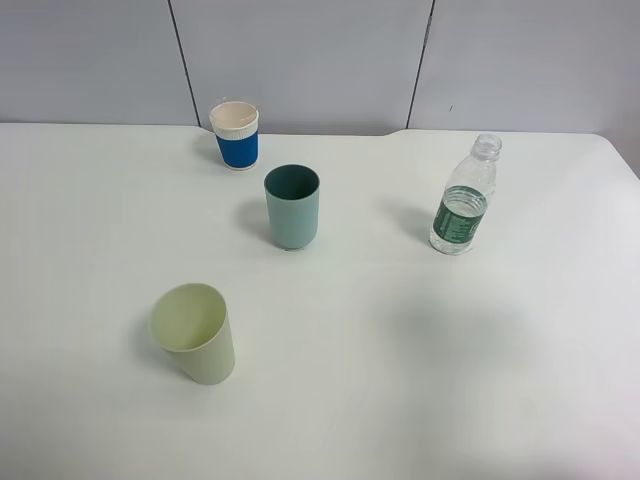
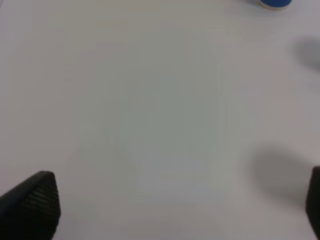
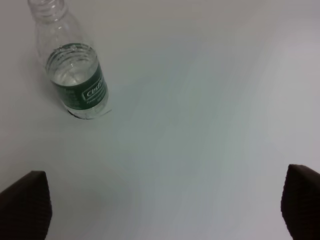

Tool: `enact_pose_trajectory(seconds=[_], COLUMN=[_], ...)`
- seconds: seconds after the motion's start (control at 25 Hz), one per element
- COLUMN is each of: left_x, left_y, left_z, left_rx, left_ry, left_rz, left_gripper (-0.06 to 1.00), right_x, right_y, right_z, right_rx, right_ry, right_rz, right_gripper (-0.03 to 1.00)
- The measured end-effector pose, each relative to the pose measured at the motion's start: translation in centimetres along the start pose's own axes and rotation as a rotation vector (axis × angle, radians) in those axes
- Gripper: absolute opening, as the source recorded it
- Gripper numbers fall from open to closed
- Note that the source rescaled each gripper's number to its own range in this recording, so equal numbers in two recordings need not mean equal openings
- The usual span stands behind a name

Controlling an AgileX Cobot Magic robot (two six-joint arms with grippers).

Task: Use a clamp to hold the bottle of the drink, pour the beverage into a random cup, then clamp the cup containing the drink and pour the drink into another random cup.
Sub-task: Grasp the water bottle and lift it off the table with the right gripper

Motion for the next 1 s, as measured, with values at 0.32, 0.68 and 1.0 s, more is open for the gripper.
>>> enact_pose_trajectory(seconds=[0.32, 0.68, 1.0], left_x=[0.0, 0.0, 0.0], left_y=[0.0, 0.0, 0.0], left_z=[0.0, 0.0, 0.0], left_rx=[0.0, 0.0, -0.001], left_ry=[0.0, 0.0, 0.0], left_rz=[0.0, 0.0, 0.0], left_gripper=[1.0, 1.0, 1.0], right_x=[0.1, 0.0, 0.0], right_y=[4.3, 8.4, 11.1], right_z=[-1.3, -0.5, 1.0], right_rx=[0.046, 0.142, 0.124], right_ry=[0.0, 0.0, 0.0], right_rz=[0.002, 0.007, 0.006], right_gripper=[0.88, 0.88, 0.88])
Point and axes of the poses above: a point on each arm's last joint axis where the gripper is mounted, y pointing out along that axis toward the gripper, x along the wrist's bending axis when the last joint is at zero, z = x × y, the point moved 10 cm from there along y, pointing out along that axis toward the gripper, and after that the axes turned 5 degrees about y, right-handed, at the moved point
